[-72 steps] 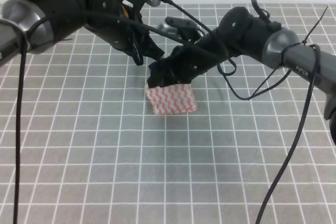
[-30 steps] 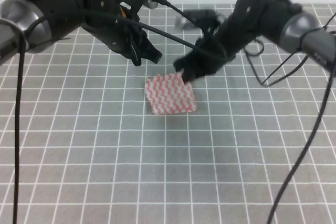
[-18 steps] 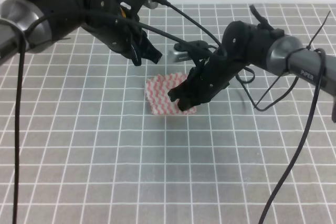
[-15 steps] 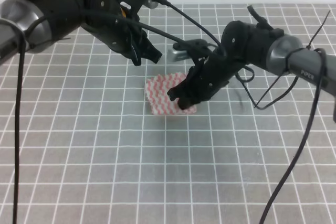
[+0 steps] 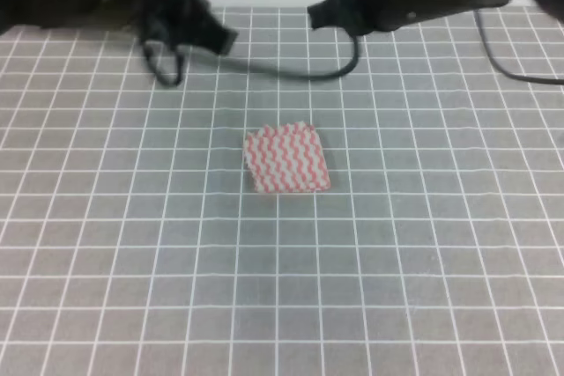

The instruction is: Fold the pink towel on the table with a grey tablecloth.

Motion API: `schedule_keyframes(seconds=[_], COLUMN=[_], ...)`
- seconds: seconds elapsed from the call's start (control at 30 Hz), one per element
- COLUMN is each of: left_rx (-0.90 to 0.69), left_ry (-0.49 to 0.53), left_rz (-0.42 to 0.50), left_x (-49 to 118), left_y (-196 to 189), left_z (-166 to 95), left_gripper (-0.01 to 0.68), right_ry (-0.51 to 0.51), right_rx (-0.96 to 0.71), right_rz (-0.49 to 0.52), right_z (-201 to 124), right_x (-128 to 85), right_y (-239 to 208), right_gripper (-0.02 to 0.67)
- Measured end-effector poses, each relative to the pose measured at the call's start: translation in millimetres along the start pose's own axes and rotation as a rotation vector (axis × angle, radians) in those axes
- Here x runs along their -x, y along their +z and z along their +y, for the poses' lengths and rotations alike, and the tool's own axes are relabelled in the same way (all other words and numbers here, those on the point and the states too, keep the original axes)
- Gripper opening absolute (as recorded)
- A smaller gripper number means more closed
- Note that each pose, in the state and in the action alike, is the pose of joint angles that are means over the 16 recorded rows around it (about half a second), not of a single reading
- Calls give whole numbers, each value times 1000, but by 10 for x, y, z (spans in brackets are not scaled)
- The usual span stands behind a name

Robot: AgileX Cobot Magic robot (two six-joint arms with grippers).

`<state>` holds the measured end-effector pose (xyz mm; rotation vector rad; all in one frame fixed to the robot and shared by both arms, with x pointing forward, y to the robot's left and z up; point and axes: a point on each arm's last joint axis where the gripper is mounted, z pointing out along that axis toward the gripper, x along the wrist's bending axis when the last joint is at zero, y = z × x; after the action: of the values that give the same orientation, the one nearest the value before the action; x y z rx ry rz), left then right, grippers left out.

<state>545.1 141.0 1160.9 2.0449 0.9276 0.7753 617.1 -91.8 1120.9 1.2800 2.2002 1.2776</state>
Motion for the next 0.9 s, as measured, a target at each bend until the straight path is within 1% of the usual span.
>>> schedule_keyframes(seconds=[0.1,0.2,0.33,0.5,0.7,0.9], left_rx=[63,124,200,276,351,354], left_ry=[-41,-83,-130,-159,-163,-165], left_rz=[-3,-6,-12,-14,-9,-20], left_x=[38,90,174,281,389,466], left_y=[-355,-716,-1175,-1652,-2030,-2168], left_z=[-119,-308,-628,-1058,-1504,-1791], left_gripper=[-2,-2,-2,-2,-2,-2], right_ry=[6,14,33,51,52,45], right_rx=[93,187,288,373,445,501], right_rz=[-3,-5,-11,-20,-14,5], right_z=[9,-58,-236,-511,-795,-969], right_x=[-56,-120,-199,-281,-380,-448], right_y=[-294,-588,-936,-1284,-1644,-1927], right_gripper=[-16,-16,-16,-16,-16,-16])
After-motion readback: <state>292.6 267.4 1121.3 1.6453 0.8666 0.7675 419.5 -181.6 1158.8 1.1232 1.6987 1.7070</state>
